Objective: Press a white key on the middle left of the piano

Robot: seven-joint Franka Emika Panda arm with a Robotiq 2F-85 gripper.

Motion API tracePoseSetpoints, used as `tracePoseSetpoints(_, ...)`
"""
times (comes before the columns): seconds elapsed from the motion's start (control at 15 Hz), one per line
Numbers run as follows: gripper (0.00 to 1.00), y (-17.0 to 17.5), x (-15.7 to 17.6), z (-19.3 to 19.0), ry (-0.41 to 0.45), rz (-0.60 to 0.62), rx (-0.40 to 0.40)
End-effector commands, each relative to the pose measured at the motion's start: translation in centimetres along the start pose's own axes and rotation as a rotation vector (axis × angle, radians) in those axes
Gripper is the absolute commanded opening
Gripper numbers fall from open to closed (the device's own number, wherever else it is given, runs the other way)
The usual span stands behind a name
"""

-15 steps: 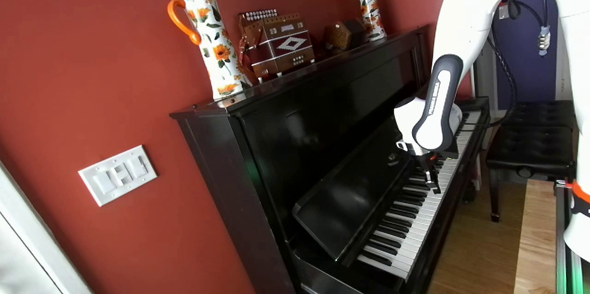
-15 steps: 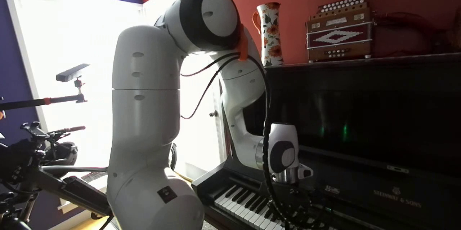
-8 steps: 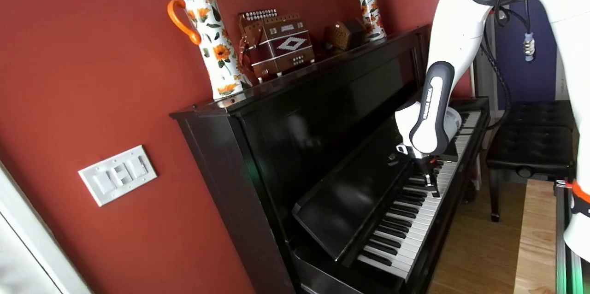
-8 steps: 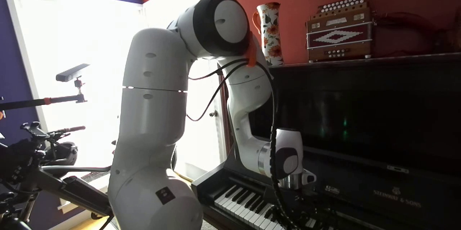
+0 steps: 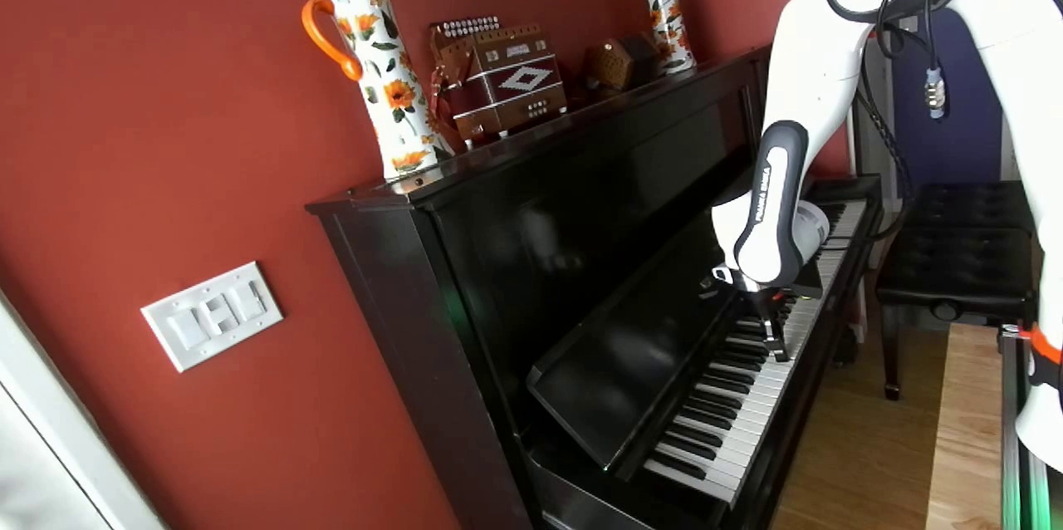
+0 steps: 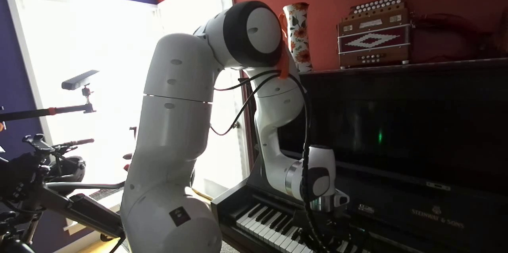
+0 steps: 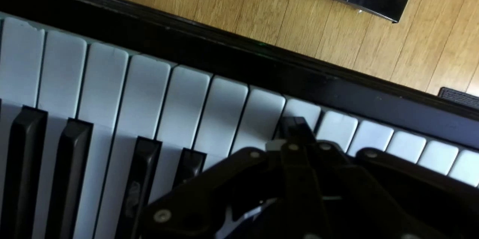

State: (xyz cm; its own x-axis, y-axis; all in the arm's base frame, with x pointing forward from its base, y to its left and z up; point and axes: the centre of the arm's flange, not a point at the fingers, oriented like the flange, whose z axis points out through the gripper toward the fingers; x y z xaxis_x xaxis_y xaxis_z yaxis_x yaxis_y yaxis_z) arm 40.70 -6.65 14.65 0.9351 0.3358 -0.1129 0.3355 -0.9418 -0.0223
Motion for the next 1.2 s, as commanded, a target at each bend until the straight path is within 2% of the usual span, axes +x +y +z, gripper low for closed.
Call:
tracePoseSetpoints(0.0, 0.0, 0.8, 0.1, 1.2, 0.017, 0.007, -0.005)
tracePoseSetpoints(0.8, 0.0, 0.5, 0.2, 2.3, -0.008, 0.02, 0.02)
tracePoseSetpoints(1.13, 0.0, 0.0, 0.3, 2.4, -0.023, 0.069, 0.078)
